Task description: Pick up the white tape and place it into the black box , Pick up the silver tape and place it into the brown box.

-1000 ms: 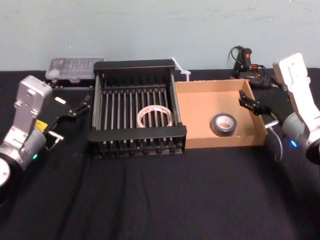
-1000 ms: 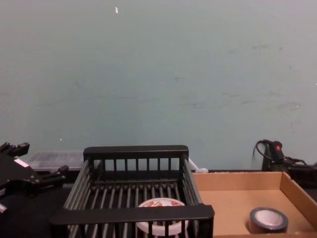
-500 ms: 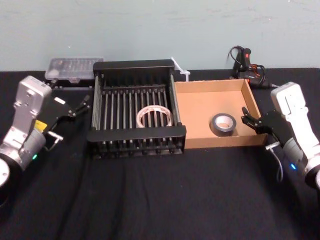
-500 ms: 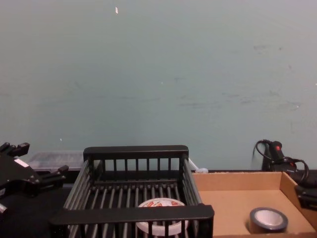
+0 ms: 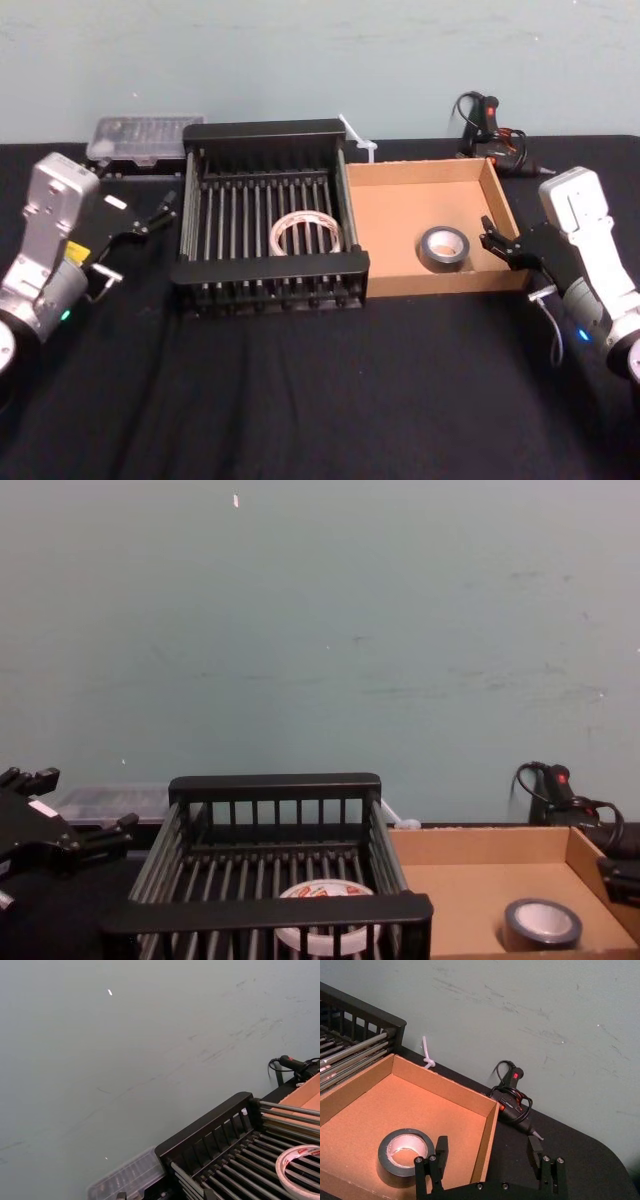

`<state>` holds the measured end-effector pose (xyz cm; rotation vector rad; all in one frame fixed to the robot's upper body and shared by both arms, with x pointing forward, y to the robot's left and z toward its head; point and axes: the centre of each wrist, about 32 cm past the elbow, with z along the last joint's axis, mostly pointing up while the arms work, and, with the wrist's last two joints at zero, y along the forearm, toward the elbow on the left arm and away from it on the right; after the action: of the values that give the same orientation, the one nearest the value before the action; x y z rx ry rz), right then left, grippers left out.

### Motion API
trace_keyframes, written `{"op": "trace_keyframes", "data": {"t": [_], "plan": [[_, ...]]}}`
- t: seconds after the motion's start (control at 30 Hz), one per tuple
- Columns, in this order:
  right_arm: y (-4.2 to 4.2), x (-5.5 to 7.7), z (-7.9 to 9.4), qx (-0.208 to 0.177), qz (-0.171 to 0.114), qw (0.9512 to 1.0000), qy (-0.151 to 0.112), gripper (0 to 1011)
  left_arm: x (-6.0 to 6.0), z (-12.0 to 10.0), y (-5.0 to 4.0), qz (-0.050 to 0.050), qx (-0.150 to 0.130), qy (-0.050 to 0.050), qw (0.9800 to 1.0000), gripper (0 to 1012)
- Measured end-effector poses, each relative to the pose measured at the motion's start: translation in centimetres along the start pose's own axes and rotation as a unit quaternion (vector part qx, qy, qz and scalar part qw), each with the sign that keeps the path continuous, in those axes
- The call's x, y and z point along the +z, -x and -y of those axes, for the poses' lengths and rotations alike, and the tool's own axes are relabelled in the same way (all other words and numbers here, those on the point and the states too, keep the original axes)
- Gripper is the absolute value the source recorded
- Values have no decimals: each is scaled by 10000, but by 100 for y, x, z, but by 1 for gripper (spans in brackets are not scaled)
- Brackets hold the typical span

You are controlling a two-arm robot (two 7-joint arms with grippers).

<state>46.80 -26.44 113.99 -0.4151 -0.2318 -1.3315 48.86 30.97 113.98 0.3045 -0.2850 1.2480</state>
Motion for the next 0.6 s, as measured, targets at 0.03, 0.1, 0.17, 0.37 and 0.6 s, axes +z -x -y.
{"op": "trace_keyframes", "data": {"t": [0.03, 0.1, 0.17, 0.37, 0.6], "plan": [[0, 1, 0, 1, 1, 10000, -1, 1002, 0, 0, 0, 0, 0, 0, 10000, 1001], [0, 2, -1, 1, 2, 10000, -2, 1002, 0, 0, 0, 0, 0, 0, 10000, 1001], [0, 3, -2, 1, 4, 10000, -3, 1002, 0, 0, 0, 0, 0, 0, 10000, 1001], [-1, 4, -3, 1, 7, 10000, -6, 1002, 0, 0, 0, 0, 0, 0, 10000, 1001], [-1, 5, -4, 3, 11, 10000, -8, 1002, 0, 0, 0, 0, 0, 0, 10000, 1001]]}}
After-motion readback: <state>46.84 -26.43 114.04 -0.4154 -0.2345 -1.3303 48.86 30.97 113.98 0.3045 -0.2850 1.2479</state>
